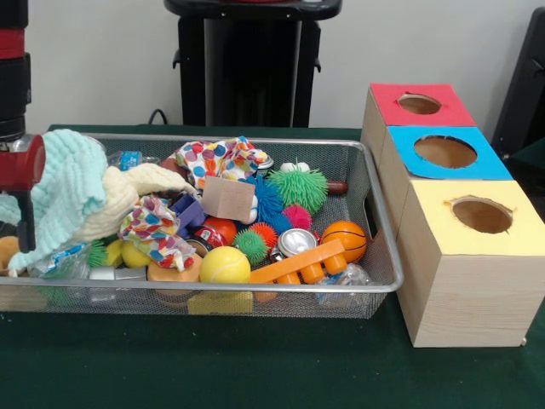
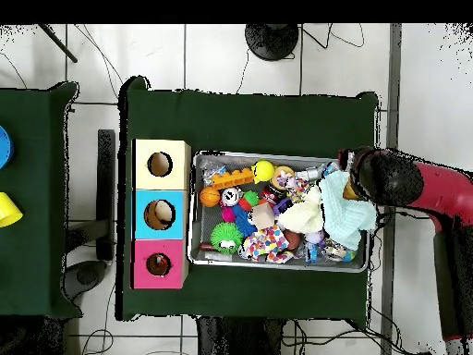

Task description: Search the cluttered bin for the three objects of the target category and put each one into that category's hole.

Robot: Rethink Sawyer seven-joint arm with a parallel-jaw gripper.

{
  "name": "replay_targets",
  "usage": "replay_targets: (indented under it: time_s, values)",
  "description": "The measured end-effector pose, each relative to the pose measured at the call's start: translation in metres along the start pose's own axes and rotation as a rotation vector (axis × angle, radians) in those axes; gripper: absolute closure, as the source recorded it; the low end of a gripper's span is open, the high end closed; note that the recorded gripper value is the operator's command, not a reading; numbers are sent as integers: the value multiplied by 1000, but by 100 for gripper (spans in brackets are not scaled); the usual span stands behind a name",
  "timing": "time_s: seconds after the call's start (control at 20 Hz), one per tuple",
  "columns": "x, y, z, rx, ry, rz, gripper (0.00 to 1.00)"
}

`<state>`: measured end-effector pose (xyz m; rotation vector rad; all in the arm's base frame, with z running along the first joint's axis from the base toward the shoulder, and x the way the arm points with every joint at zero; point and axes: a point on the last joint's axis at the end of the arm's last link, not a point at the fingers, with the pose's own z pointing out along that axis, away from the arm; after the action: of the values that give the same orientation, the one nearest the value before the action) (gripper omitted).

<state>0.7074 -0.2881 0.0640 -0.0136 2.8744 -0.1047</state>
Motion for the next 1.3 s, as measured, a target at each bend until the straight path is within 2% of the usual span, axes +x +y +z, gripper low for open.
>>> replay_targets:
  time_s: [0.35,0.85,1.0,1.3]
  values:
    - [11,12,5,-19,22,-13,0]
    - [16,7,13,-17,4,-7,0]
    - [20,5,20,-21,-4,3,0]
    - [37,11,48,-40,-16,5,0]
